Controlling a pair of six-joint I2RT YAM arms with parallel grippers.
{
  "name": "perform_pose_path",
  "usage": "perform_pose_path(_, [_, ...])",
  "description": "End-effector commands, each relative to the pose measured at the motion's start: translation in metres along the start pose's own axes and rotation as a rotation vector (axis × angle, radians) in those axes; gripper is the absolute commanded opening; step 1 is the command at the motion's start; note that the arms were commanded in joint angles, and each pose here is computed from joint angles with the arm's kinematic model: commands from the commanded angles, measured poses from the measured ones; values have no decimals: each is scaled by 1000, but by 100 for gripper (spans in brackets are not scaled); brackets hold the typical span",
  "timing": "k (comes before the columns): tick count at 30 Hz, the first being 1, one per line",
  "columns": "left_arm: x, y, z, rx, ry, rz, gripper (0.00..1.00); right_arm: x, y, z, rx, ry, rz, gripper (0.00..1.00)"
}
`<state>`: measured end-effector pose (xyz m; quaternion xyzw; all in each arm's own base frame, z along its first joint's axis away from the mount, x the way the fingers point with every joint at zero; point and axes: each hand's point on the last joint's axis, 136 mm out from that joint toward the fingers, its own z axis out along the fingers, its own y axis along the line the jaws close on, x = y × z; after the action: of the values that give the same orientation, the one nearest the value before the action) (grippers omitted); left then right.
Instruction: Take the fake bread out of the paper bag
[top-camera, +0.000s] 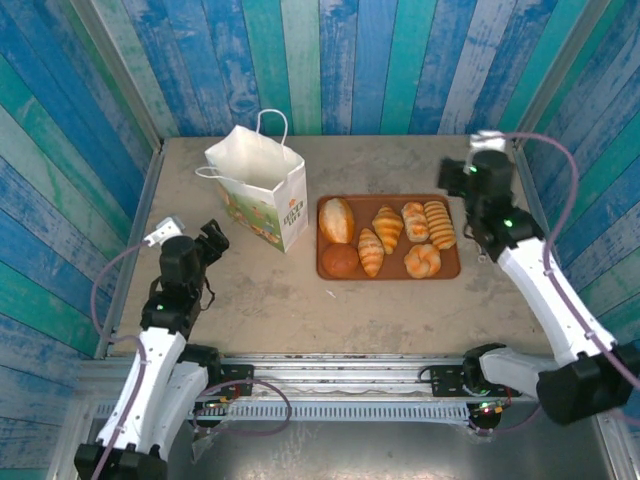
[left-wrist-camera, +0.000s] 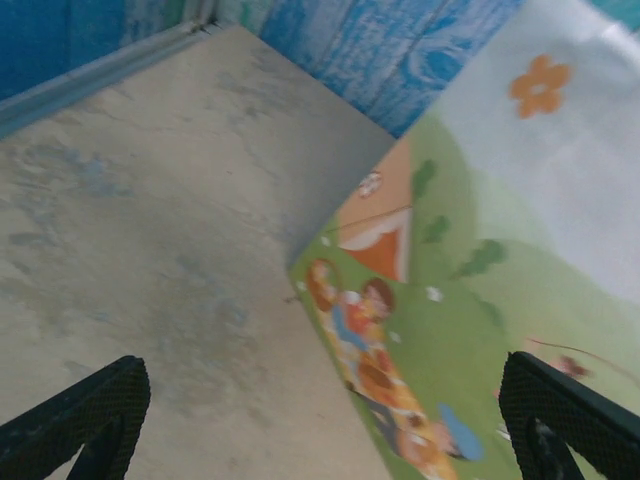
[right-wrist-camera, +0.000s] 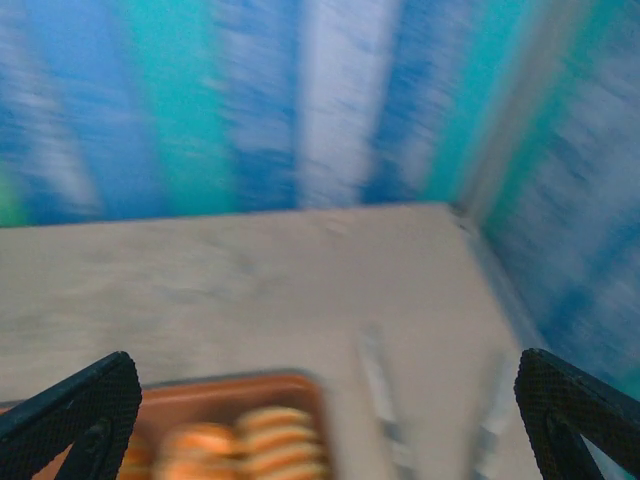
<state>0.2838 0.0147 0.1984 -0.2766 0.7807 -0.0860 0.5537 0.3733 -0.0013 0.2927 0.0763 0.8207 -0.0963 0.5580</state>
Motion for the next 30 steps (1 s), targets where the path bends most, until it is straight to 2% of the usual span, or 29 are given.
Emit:
perform_pose_path(1, [-21, 8, 12, -54, -163, 90, 94, 59, -33, 17, 37, 72, 3, 98])
perform_pose_path(4, [-14, 12, 25, -57, -209, 179, 94, 107, -54, 27, 100, 145, -22, 98])
perform_pose_path(7, [-4, 10, 40, -27, -234, 250, 94, 136, -42, 41, 25, 176, -51, 96])
perform_pose_path(10, [2, 4, 53, -9, -239, 339, 94, 142, -25, 51, -66, 176, -55, 96])
perform_pose_path(13, [8, 3, 63, 8, -269, 383, 94, 144, -16, 61, -104, 105, -53, 95])
perform_pose_path(15, [19, 7, 72, -4, -245, 414, 94, 144, -10, 66, -133, 61, -74, 95])
perform_pose_path(17, [20, 7, 80, -22, -230, 417, 94, 145, -4, 70, -160, 26, -73, 95])
perform_pose_path(20, [12, 3, 78, -6, -289, 426, 94, 149, 10, 73, -233, -6, -64, 95])
perform_pose_path(25, [16, 0, 88, 6, -306, 480, 94, 152, 35, 81, -347, -18, -63, 94])
perform_pose_path(29, [23, 9, 93, -11, -346, 477, 94, 168, 46, 82, -323, -36, -134, 94])
perform_pose_path(30, [24, 11, 96, -27, -325, 468, 94, 171, 47, 80, -313, -53, -146, 94])
